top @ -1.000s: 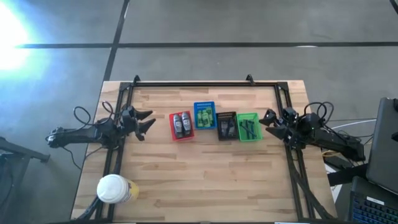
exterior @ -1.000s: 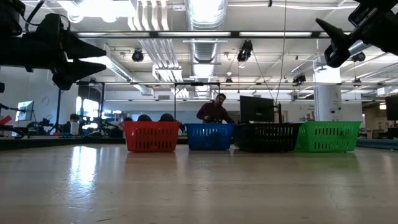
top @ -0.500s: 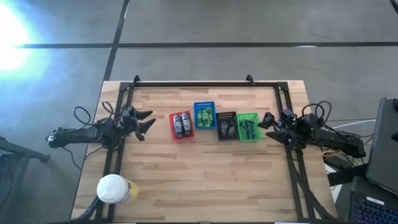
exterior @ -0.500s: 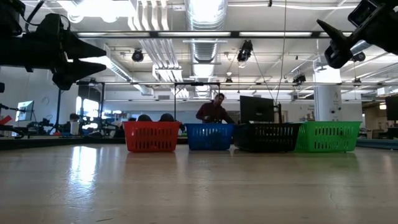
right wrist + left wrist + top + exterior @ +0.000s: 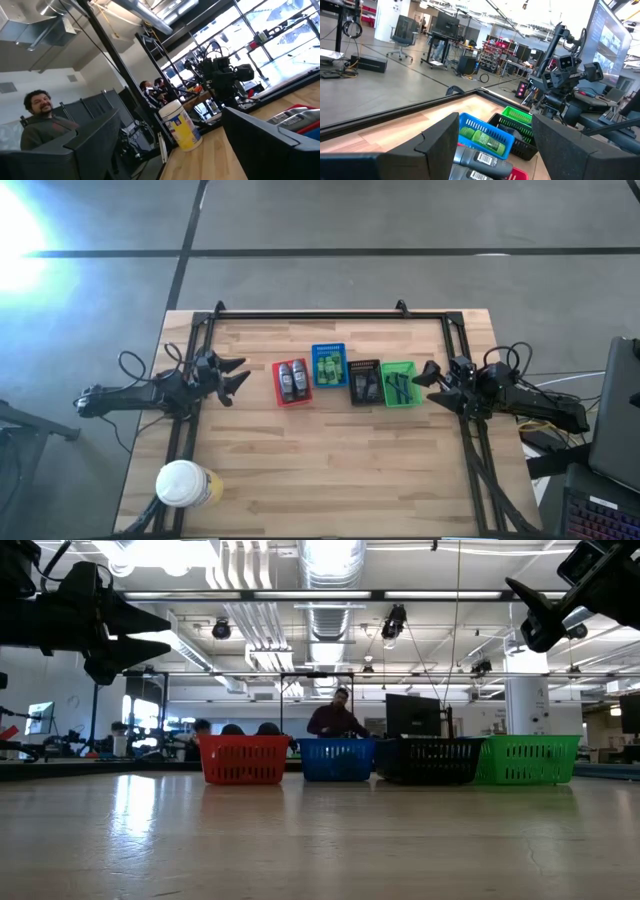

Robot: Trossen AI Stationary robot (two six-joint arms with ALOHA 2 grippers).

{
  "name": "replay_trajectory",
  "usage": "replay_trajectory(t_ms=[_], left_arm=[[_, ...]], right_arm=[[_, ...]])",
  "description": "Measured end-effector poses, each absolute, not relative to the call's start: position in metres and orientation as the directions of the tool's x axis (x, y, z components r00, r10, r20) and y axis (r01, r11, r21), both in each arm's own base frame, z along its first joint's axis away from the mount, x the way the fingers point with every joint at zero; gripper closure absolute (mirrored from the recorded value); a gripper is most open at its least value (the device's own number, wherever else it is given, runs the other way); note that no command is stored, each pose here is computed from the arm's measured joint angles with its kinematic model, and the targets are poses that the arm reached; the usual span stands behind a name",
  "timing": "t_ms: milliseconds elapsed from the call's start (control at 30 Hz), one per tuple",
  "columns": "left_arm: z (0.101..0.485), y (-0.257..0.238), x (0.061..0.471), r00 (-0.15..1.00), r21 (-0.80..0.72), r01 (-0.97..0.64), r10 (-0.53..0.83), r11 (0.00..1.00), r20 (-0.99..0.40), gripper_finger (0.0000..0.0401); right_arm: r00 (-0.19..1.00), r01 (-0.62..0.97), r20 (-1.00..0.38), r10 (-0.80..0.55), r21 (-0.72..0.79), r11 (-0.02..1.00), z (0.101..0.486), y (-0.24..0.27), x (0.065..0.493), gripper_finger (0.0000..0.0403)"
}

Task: Pick & Place Travel size toiletries
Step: Return to Home Position

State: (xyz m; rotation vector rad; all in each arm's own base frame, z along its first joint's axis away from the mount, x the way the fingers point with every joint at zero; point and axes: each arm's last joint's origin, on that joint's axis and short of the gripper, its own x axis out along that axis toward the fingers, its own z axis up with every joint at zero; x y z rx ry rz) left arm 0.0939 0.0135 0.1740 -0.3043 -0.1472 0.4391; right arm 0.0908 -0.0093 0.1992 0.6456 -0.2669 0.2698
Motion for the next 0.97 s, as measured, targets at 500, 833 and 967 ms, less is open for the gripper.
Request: replay_trajectory(t_ms=[500, 833, 967], left_arm=[[0.1740, 0.0135, 0.0939, 0.895, -0.321, -0.395, 0.439, 0.861, 0.075, 0.0146], [0.1741, 0.0135, 0.0939, 0.895, -0.321, -0.395, 0.439, 0.861, 0.075, 0.0146], [0.1741, 0.0135, 0.0939, 0.895, -0.321, -0.395, 0.439, 0.861, 0.075, 0.0146]], right_arm=[[0.931, -0.328, 0.326, 0.163, 0.553, 0.766, 0.1992, -0.0093, 0.0908, 0.0051], [0.931, -0.327, 0.326, 0.163, 0.553, 0.766, 0.1992, -0.0093, 0.0908, 0.0075], [0.931, -0.327, 0.326, 0.163, 0.553, 0.766, 0.1992, -0.0093, 0.0908, 0.0069]])
